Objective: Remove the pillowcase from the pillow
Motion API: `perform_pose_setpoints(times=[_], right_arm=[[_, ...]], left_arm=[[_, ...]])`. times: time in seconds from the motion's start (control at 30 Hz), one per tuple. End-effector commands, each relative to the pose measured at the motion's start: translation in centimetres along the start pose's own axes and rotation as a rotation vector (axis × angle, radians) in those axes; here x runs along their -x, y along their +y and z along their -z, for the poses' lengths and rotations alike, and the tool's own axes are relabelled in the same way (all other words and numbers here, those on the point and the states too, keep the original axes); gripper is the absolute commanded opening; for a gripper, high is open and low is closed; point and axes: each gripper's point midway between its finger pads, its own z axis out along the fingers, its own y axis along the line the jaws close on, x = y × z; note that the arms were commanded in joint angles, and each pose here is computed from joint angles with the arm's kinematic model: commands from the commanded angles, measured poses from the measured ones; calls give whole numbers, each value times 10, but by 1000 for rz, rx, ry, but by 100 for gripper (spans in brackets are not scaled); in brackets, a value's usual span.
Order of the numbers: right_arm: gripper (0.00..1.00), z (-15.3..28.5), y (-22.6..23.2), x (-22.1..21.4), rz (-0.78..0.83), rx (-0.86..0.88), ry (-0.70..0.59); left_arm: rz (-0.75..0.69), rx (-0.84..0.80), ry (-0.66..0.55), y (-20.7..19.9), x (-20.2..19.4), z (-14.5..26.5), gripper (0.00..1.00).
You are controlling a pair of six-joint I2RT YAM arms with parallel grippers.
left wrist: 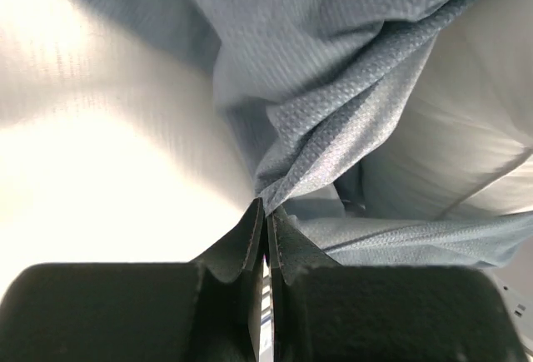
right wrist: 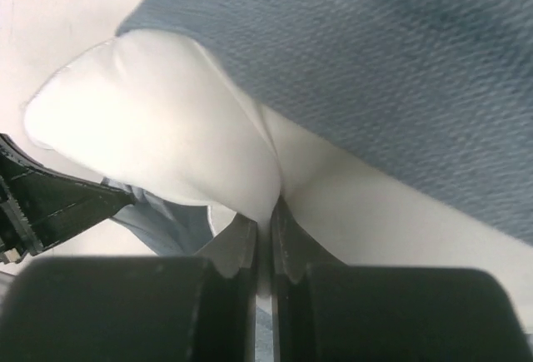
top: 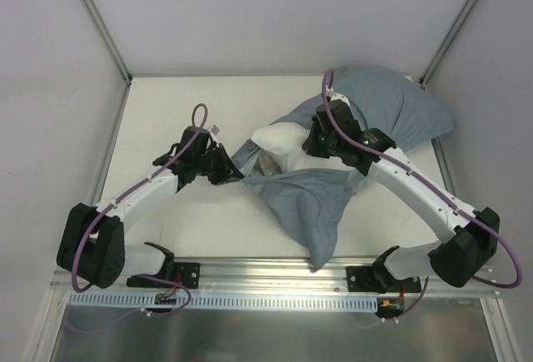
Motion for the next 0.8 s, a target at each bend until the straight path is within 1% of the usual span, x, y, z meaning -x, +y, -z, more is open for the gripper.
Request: perform_pose_setpoints(times=[0.0, 0.07, 0.1, 0.13, 0.2, 0.27, 0.37, 0.4, 0.43, 0.47, 0.5, 0.57, 0.63, 0.67, 0.73, 0.77], right_arm=[[1, 2, -32, 15, 20, -104, -83], [1, -4, -48, 1, 19, -157, -62], [1, -8, -61, -14, -3, -196, -46], [1, -8, -70, -14, -31, -211, -57], [1, -1, -72, -12, -102, -161, -84], [0, 10, -72, 1, -120, -138, -117], [1, 35, -57, 37, -128, -79, -192], [1, 54, -47, 58, -131, -40, -251], [1, 65, -42, 70, -136, -18, -285], [1, 76, -38, 81, -139, -1, -322], [0, 97, -33, 100, -147, 21, -386], [1, 116, -38, 118, -167, 8, -459], [1, 131, -53, 134, -208, -42, -534], [1, 132, -57, 137, -222, -56, -548], [1, 124, -71, 136, -270, -94, -551], [1, 118, -72, 138, -304, -92, -555]], left_arm=[[-4, 183, -8, 47, -4, 10, 0], [-21, 178, -22, 45, -1, 12, 0], [-28, 181, -28, 45, 0, 13, 0], [-29, 203, -28, 50, 0, 14, 0], [-13, 231, -9, 60, -4, 10, 0], [8, 256, 34, 70, -11, 2, 0], [26, 311, 75, 85, -16, -10, 0], [27, 321, 82, 87, -16, -12, 0], [17, 326, 89, 88, -14, -15, 0], [11, 323, 87, 86, -11, -16, 0], [3, 317, 82, 83, -8, -16, 0], [-28, 297, 56, 72, 5, -16, 0], [-57, 279, 44, 64, 14, -17, 0], [-71, 260, 38, 55, 22, -19, 0], [-94, 263, 40, 53, 31, -25, 0], [-105, 248, 15, 41, 46, -26, 0]])
